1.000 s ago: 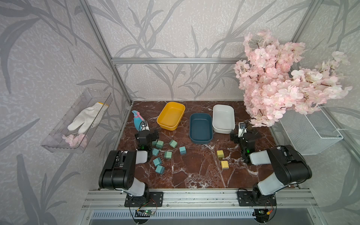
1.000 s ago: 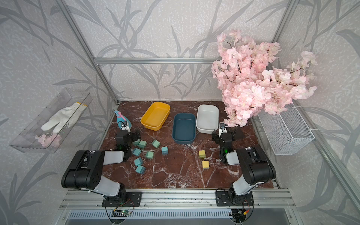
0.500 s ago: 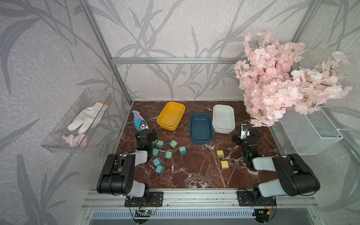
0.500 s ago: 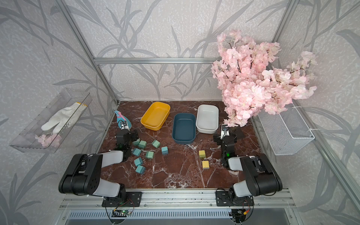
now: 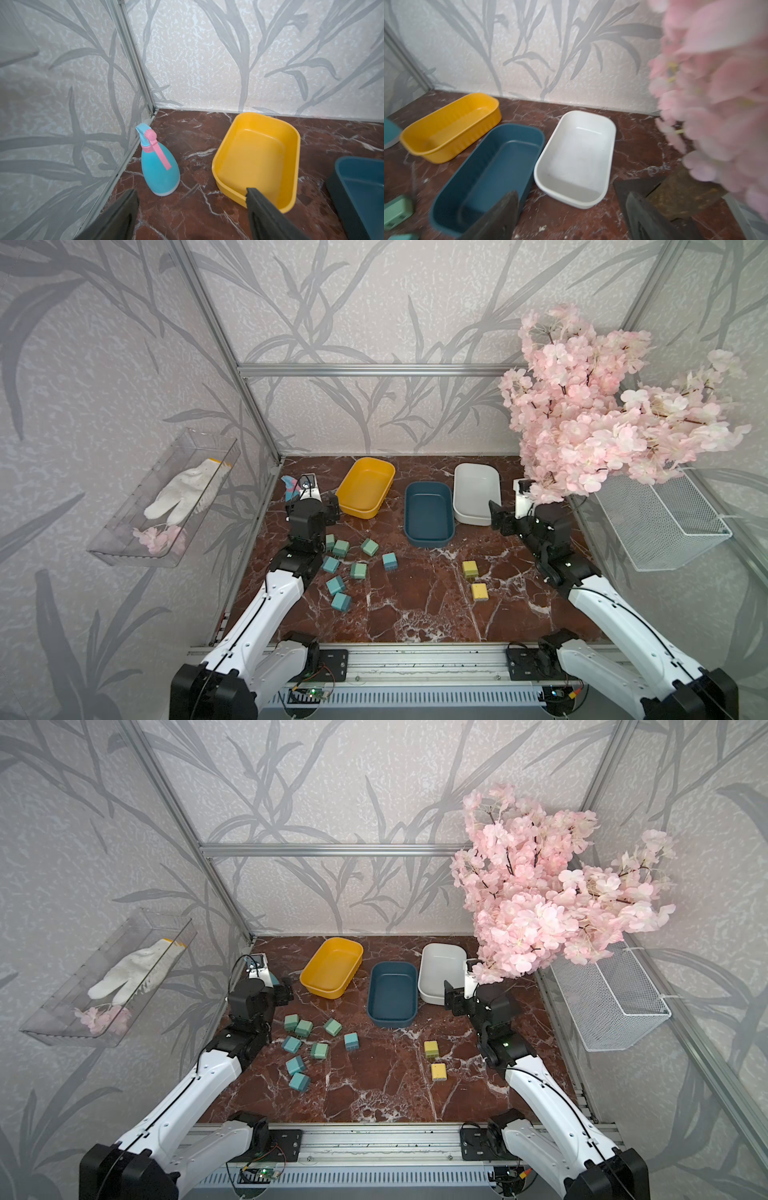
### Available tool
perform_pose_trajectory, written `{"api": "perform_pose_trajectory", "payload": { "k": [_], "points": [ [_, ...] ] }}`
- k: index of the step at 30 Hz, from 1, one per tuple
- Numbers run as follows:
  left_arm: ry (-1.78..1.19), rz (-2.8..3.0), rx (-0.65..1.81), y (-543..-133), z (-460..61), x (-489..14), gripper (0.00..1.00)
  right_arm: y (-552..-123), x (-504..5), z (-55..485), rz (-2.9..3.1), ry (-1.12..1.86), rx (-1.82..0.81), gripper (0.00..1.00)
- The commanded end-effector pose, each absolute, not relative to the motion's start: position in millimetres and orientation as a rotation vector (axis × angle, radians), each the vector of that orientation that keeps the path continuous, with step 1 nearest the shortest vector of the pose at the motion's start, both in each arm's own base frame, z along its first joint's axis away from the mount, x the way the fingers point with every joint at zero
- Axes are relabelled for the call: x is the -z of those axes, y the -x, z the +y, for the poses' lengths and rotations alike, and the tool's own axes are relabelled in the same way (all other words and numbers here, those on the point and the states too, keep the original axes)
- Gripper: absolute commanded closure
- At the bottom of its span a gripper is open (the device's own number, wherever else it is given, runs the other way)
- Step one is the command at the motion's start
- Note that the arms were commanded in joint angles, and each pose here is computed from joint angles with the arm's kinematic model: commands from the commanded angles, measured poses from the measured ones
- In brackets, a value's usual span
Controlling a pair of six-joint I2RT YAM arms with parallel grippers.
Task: Place the plugs by color into the storage box
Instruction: Pick up the plug from the center of the board.
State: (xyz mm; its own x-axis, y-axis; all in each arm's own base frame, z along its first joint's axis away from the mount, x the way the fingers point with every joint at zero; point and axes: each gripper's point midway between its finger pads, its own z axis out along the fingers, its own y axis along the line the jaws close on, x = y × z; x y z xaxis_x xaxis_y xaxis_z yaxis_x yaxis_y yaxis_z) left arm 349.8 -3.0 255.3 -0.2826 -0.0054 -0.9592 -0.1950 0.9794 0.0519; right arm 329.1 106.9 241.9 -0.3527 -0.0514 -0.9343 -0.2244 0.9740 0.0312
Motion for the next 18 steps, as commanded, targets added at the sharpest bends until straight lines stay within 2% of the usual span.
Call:
{"api": "perform_pose_trajectory", "payload": {
  "k": [1,9,18],
  "points": [
    [0.078,1.994,-0.012,-328.1,-28.0,-242.6,0.20,-288.9,-197.7,112.9,2.208,0.242,-0.172,0.14],
    [-0.042,2.195,0.249,-287.9,-68.5,-208.8,0.26,-230.0,-147.4,135.8,2.522,0.227,-0.264,0.22],
    [-0.237,2.310,0.390,-283.1,-115.5,-190.2,0.27,-221.4,-106.8,143.1,2.694,0.226,-0.242,0.24]
  ]
}}
